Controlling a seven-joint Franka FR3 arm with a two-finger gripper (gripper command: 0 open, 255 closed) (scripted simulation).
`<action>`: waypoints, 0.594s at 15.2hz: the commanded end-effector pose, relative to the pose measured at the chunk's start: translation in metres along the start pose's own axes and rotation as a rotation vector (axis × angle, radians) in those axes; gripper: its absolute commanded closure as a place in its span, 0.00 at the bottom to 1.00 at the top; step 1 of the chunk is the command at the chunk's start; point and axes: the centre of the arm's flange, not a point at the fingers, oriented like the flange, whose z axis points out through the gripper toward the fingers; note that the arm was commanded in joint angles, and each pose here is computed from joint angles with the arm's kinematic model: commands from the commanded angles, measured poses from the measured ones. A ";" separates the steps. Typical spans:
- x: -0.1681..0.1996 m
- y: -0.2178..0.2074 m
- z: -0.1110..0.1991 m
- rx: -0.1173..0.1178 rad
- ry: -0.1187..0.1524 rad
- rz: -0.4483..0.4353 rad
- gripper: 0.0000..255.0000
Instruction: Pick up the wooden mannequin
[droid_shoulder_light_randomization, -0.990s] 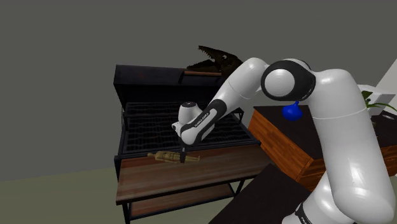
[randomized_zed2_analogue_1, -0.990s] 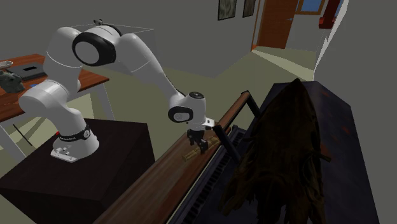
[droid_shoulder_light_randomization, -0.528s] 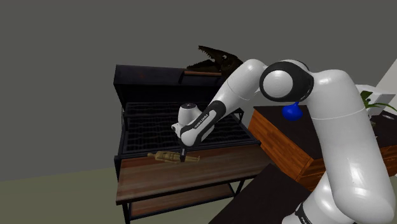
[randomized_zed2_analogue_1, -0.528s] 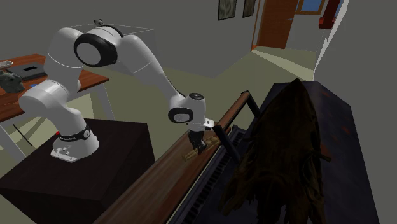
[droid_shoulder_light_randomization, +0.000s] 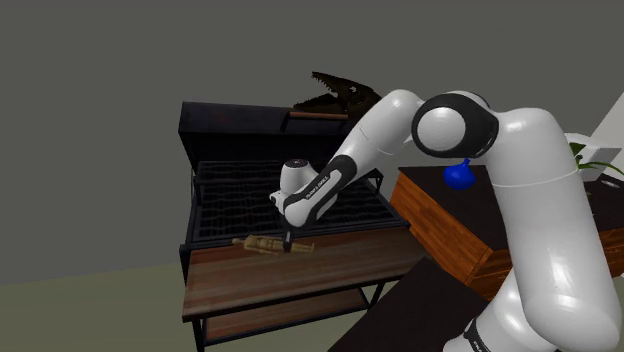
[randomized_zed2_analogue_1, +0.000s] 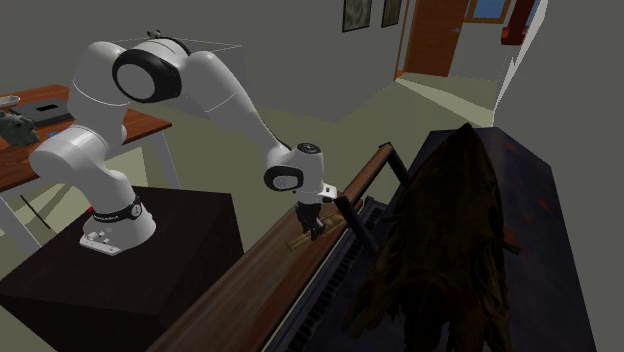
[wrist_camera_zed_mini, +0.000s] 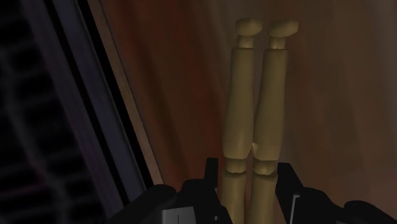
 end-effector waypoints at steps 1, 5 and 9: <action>-0.001 0.000 -0.011 0.000 0.000 0.000 1.00; -0.001 0.001 -0.032 0.000 0.000 0.000 1.00; -0.001 0.001 -0.053 0.000 0.000 0.000 1.00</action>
